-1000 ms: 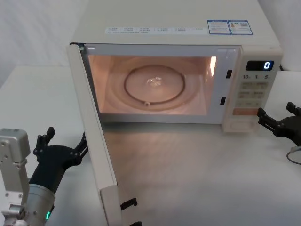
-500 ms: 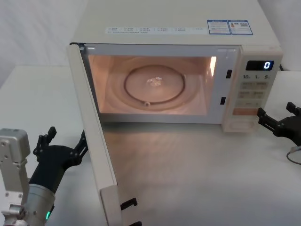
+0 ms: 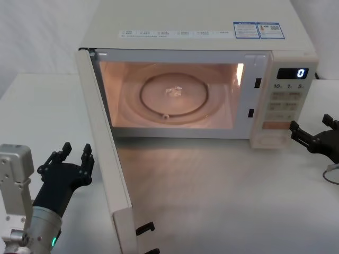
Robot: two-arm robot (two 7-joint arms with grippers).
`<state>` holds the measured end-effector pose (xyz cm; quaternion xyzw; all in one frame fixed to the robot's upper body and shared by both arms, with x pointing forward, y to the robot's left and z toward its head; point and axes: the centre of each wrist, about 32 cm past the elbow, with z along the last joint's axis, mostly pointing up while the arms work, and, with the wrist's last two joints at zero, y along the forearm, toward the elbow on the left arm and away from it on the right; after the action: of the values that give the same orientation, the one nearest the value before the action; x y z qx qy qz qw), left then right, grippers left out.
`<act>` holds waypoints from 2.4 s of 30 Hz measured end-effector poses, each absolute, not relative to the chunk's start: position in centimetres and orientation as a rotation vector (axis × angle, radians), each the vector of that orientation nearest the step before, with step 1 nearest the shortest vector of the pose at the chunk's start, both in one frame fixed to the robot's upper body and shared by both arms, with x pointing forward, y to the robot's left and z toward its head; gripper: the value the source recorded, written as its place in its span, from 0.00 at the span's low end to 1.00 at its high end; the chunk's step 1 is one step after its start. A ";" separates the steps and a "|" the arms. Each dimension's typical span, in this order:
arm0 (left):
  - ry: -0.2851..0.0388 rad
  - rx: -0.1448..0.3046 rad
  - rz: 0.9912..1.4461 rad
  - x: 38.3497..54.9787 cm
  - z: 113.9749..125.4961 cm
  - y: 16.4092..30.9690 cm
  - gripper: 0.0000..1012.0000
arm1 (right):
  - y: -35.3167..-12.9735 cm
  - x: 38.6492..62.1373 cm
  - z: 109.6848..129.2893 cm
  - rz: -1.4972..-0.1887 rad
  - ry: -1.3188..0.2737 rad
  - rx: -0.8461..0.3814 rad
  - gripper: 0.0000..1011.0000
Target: Press the button to open the microwave door with one hand; close the microwave door with the other hand.
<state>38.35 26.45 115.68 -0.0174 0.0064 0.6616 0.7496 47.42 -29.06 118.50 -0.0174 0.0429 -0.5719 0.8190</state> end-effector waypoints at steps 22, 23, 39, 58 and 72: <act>0.014 -0.038 1.446 38.4 115.7 26.5 0.00 | -29.1 47.4 118.5 -1.218 0.091 -0.037 0.99; 0.014 -0.038 1.446 38.4 115.7 26.5 0.00 | -29.1 47.4 118.5 -1.218 0.091 -0.037 0.99; 0.000 -0.024 1.451 37.5 116.0 28.5 0.00 | -29.1 47.4 118.5 -1.218 0.091 -0.037 0.99; -0.017 -0.096 1.298 34.1 118.8 31.6 0.00 | -29.1 47.4 118.5 -1.218 0.091 -0.037 0.99; -0.109 -0.061 1.111 32.3 120.7 31.6 0.00 | -29.1 47.4 118.5 -1.218 0.091 -0.037 0.99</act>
<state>32.27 31.64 120.73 -0.0288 -0.0519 0.5270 0.8478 47.42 -29.06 118.49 -0.0174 0.0429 -0.5719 0.8190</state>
